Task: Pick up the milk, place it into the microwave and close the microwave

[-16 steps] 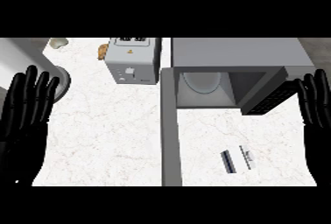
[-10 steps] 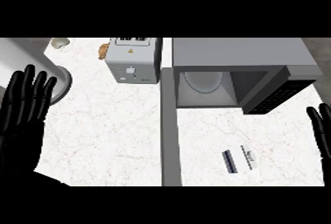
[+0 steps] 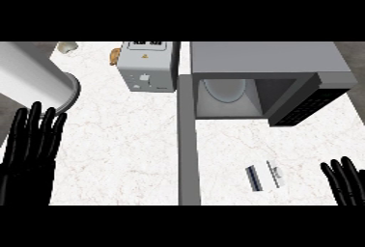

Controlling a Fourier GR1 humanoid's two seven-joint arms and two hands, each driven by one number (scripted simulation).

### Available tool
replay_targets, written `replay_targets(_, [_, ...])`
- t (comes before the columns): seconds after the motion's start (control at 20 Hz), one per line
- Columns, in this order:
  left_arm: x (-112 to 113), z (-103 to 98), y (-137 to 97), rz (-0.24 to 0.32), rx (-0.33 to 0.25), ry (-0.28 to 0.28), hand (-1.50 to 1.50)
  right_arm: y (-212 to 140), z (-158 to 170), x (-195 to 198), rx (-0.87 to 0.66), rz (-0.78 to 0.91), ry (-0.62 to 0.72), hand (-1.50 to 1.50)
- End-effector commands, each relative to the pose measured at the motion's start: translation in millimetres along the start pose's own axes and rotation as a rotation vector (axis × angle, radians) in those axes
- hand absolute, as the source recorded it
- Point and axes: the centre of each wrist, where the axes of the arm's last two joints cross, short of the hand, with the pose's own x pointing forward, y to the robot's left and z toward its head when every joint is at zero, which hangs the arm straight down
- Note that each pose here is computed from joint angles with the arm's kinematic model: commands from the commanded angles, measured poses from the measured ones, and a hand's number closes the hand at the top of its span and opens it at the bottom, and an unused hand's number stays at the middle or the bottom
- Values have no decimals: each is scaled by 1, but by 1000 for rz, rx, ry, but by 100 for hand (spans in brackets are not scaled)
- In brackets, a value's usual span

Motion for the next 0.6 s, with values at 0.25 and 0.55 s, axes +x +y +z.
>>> replay_targets(0.25, [-9,40,14,10,2,17,-150,2,14,-25,-29,0,75,-150])
replay_targets(0.55, [-20,58,25,25,-10,8,-150,6,30,-83,-12,-24,124,-150])
